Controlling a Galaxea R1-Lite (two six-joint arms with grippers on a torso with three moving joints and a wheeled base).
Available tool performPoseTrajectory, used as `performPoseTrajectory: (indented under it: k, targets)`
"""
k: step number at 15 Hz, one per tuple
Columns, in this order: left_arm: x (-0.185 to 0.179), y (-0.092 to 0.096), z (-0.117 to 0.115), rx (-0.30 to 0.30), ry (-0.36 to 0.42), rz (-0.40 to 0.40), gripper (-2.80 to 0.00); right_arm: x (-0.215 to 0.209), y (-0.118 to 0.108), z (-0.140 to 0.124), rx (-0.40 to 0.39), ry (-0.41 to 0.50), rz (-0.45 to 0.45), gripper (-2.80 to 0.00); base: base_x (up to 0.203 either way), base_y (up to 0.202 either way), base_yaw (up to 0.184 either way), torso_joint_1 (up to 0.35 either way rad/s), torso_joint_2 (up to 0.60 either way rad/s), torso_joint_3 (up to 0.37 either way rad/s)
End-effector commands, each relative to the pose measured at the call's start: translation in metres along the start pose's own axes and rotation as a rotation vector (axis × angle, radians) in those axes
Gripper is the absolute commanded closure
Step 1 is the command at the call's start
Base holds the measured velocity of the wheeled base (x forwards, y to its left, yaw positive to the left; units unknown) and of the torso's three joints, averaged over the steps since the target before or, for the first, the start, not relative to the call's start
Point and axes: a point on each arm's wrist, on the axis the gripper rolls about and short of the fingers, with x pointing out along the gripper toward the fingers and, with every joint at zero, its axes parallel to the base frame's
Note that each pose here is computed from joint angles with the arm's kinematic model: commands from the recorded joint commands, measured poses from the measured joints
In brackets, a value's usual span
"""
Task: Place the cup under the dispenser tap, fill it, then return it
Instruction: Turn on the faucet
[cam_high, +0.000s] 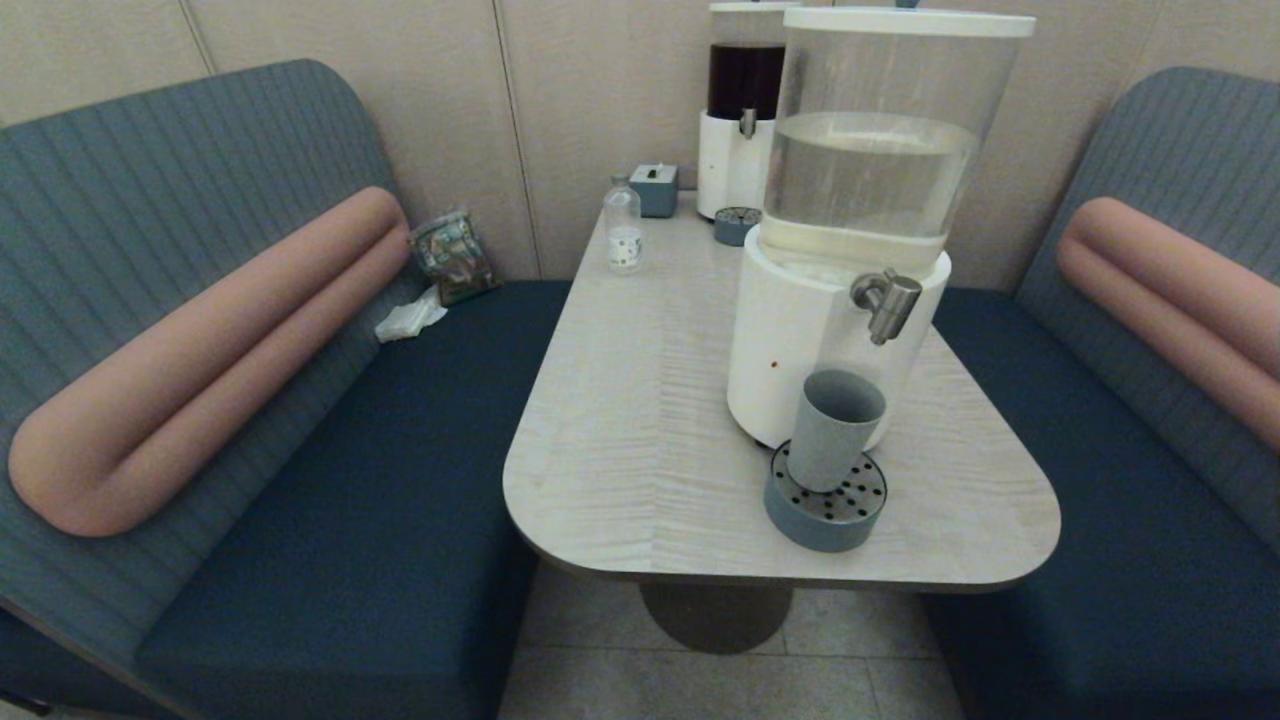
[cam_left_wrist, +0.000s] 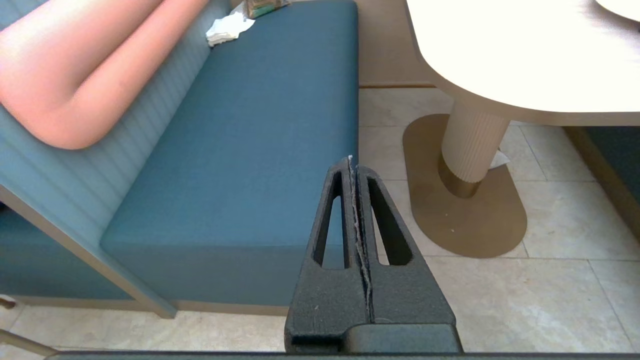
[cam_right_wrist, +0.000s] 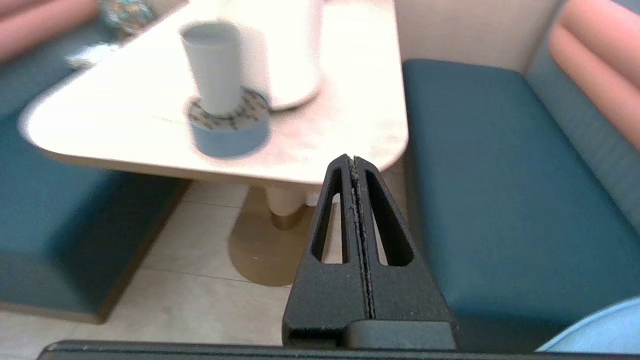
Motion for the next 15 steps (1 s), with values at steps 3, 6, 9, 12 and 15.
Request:
performPoseTrajectory:
  k: [3, 6, 9, 12, 15]
  targets:
    - [0.000, 0.000, 0.000, 0.000, 0.003, 0.001, 0.00, 0.014, 0.001, 0.069, 0.028, 0.011, 0.014, 0.00, 0.000, 0.000, 0.000, 0.000, 0.00, 0.000]
    - [0.000, 0.000, 0.000, 0.000, 0.003, 0.001, 0.00, 0.049, 0.000, 0.124, 0.051, 0.047, 0.013, 0.00, 0.000, 0.000, 0.000, 0.000, 0.00, 0.000]
    - [0.000, 0.000, 0.000, 0.000, 0.003, 0.000, 0.00, 0.098, -0.002, 0.166, 0.060, 0.103, 0.009, 0.00, 0.000, 0.000, 0.000, 0.000, 0.00, 0.000]
    - [0.000, 0.000, 0.000, 0.000, 0.003, 0.001, 0.00, 0.137, -0.003, 0.187, 0.070, 0.226, 0.017, 0.00, 0.000, 0.000, 0.000, 0.000, 0.00, 0.000]
    - [0.000, 0.000, 0.000, 0.000, 0.003, 0.001, 0.00, 0.181, -0.005, 0.193, 0.084, 0.371, 0.038, 0.00, 0.000, 0.000, 0.000, 0.000, 0.00, 0.000]
